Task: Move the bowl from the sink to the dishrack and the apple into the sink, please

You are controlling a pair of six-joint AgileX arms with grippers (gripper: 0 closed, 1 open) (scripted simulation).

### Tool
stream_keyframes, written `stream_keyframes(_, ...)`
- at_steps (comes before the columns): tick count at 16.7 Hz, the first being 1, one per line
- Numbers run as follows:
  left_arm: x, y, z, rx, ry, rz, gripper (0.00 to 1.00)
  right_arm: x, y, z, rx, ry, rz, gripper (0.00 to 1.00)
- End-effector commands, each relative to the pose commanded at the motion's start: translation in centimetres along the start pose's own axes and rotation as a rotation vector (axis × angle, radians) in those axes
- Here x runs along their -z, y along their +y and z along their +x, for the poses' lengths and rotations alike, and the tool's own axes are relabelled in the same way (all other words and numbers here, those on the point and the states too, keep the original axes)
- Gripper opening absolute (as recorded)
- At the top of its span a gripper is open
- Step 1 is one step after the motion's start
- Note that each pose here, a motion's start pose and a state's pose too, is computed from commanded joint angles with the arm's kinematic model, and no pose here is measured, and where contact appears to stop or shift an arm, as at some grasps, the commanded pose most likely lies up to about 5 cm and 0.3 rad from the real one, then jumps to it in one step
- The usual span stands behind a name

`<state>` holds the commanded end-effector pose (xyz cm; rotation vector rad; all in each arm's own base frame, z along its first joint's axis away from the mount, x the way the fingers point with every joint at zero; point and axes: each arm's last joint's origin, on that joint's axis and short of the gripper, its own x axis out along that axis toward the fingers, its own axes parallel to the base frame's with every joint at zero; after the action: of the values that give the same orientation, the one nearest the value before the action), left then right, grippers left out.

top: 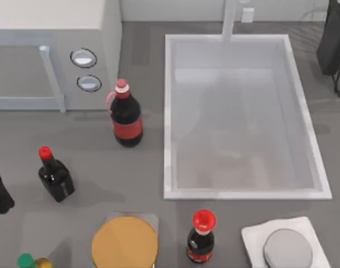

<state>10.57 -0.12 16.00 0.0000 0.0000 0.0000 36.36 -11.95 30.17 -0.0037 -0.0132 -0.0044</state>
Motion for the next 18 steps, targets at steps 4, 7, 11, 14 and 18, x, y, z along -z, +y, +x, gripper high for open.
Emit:
stream_keyframes(4, 0.0, 0.0, 0.0, 0.0, 0.0, 0.0, 1.0, 5.9, 0.7, 1.4, 0.004, -0.004, -0.001, 0.0)
stream_keyframes(7, 0.0, 0.0, 0.0, 0.0, 0.0, 0.0, 1.0, 8.2, 1.2, 1.4, 0.006, 0.012, 0.003, 0.0)
stream_keyframes(11, 0.0, 0.0, 0.0, 0.0, 0.0, 0.0, 1.0, 8.3, 1.2, 1.4, 0.006, 0.013, 0.004, 0.0)
stream_keyframes(14, 0.0, 0.0, 0.0, 0.0, 0.0, 0.0, 1.0, 8.3, 1.2, 1.4, 0.006, 0.013, 0.004, 0.23)
stream_keyframes(18, 0.0, 0.0, 0.0, 0.0, 0.0, 0.0, 1.0, 8.3, 1.2, 1.4, 0.006, 0.013, 0.004, 0.53)
